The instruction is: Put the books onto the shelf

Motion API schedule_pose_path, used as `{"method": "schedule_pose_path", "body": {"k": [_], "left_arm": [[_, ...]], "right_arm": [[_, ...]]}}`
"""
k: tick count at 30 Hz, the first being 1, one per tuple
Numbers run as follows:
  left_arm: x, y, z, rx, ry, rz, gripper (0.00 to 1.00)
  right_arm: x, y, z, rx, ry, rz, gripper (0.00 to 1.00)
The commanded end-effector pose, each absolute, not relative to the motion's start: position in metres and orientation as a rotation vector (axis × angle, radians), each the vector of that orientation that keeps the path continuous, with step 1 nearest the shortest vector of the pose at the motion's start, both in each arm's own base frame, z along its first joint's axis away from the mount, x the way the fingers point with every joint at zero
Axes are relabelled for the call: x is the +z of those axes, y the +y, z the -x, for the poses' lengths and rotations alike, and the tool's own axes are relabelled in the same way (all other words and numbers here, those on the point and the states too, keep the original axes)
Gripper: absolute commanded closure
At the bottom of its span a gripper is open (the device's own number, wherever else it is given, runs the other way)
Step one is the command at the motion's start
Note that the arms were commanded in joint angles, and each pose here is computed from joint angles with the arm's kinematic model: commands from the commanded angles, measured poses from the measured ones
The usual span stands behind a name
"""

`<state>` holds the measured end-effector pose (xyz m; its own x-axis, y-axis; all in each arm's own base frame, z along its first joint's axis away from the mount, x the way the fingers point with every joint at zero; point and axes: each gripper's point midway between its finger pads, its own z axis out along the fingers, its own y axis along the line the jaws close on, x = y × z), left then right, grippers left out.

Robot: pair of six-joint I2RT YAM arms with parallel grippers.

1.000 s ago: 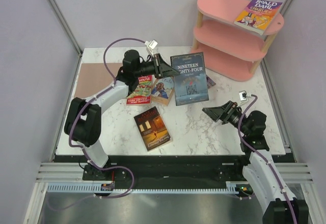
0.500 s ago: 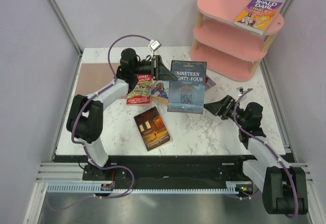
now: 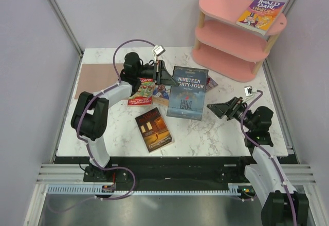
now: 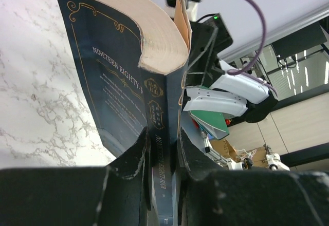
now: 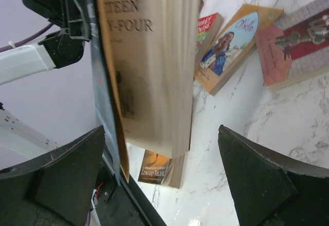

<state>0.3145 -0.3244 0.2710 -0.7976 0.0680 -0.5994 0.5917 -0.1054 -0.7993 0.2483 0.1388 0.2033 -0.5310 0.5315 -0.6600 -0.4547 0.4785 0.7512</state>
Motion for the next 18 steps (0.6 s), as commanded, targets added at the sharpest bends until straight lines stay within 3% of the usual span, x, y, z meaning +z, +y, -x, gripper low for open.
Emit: {"method": "schedule_pose_path", "body": {"k": [1, 18], "left_arm": [[0.267, -0.322, -0.315, -1.932, 1.797, -0.758, 0.98], [0.258, -0.355, -0.304, -1.99, 1.803, -0.774, 0.98]], "right_arm": [[0.222, 0.138, -0.249, 1.204, 1.712, 0.011, 0.02], [0.21, 0.153, -0.241, 1.416, 1.662, 0.007, 0.02]]}}
